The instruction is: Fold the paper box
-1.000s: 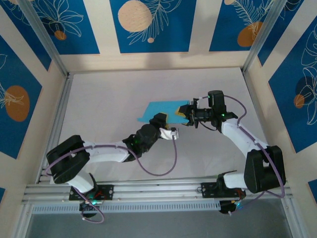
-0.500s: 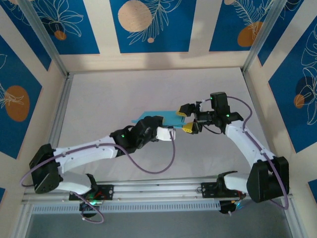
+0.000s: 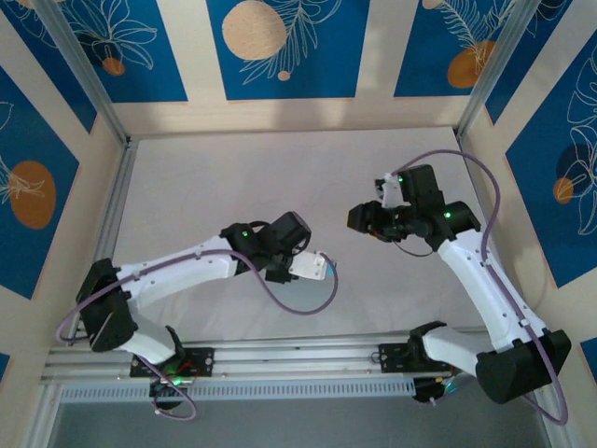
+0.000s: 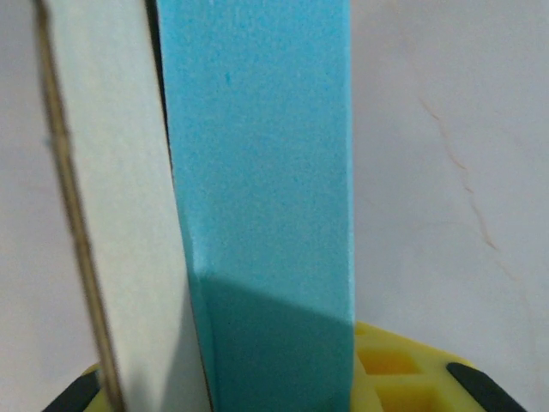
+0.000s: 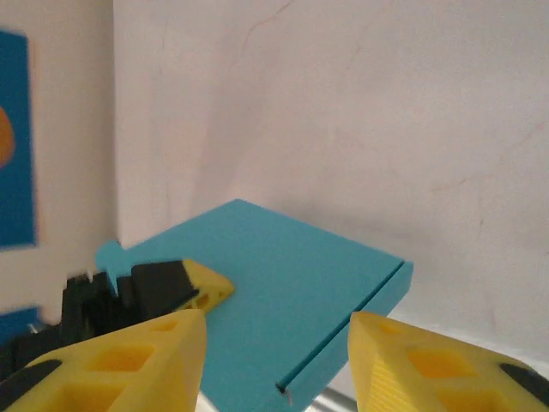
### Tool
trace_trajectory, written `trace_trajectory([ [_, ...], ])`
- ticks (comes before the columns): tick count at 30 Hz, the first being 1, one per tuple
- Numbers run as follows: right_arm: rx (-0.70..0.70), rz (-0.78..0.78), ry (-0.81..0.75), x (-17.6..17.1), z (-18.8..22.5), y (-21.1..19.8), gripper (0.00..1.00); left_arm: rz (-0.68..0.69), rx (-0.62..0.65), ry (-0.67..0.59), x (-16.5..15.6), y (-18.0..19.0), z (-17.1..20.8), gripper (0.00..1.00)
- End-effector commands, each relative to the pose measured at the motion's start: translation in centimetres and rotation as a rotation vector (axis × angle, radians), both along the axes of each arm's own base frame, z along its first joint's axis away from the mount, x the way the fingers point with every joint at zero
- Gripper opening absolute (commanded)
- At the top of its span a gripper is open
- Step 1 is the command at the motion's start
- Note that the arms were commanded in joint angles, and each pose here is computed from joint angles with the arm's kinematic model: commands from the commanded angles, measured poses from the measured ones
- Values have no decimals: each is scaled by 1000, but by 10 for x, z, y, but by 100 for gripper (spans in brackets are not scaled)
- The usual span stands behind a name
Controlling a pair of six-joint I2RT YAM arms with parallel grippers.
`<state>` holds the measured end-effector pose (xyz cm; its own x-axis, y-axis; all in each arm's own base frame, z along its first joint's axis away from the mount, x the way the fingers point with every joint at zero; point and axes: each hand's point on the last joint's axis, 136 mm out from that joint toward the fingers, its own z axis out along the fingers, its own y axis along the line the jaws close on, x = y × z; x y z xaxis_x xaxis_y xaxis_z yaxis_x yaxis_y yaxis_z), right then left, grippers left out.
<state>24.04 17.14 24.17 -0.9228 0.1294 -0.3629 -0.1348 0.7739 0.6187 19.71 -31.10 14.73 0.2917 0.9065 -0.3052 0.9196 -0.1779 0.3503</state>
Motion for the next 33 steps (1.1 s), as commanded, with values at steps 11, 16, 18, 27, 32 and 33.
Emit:
trace_trajectory([
  [11, -177, 499, -208, -46, -18, 14, 29, -49, -9, 219, -8, -13, -16, 20],
  [16, -139, 538, -110, -57, -37, 22, 40, -42, 3, 207, -4, -13, -24, 23],
  [18, -129, 545, -87, -61, -43, 24, 43, -41, 7, 199, -2, -12, -27, 24],
  [27, -100, 552, -31, -68, -61, 30, 51, -28, -1, 187, 2, -14, -37, 26],
  [32, -130, 529, 4, -63, -70, 28, 50, -10, 4, 187, 3, -12, -46, 31],
  [33, -144, 522, 10, -61, -72, 26, 49, -5, 2, 180, 4, -12, -46, 32],
])
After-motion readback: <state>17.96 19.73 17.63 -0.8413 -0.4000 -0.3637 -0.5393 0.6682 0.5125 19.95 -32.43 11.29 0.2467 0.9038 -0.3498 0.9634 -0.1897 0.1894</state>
